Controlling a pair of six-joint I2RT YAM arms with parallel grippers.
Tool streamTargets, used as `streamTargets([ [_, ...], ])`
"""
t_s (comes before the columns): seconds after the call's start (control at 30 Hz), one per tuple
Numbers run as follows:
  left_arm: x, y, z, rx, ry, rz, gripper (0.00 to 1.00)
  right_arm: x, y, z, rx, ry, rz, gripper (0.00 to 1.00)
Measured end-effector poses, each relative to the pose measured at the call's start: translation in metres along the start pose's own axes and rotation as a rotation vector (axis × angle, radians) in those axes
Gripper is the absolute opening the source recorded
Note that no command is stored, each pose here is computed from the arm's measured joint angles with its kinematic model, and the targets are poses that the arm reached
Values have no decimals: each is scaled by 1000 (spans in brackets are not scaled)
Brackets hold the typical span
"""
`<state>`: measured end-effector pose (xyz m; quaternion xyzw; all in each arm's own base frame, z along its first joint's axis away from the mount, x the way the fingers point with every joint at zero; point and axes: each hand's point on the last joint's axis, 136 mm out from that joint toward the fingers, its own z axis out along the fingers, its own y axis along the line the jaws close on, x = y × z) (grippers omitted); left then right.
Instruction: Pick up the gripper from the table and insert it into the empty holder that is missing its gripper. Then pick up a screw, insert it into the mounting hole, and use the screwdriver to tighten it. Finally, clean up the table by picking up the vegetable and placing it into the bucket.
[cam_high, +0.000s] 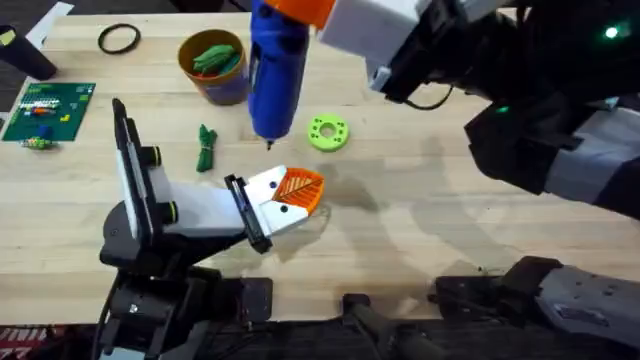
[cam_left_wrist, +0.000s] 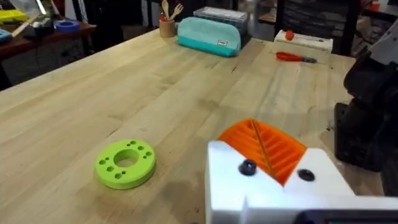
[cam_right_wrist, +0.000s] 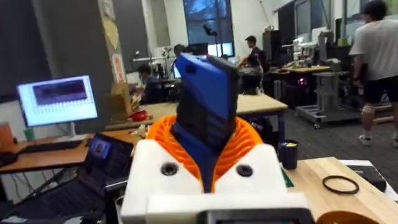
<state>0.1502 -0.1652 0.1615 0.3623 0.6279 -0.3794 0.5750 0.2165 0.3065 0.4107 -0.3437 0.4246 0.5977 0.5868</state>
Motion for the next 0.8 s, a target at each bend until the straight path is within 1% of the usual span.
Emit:
streamTargets([
  [0.47, 0, 0, 0, 0, 0, 0, 29, 18, 17, -1, -109, 81, -35, 28],
  [0.6, 0, 0, 0, 0, 0, 0, 29, 29, 14, 1, -120, 106, -29, 28],
  [0.63, 0, 0, 0, 0, 0, 0, 29, 41, 8, 2, -116, 126, -9, 28],
  [0.8, 0, 0, 0, 0, 0, 0, 29, 35, 12, 3, -131, 103, -37, 28],
])
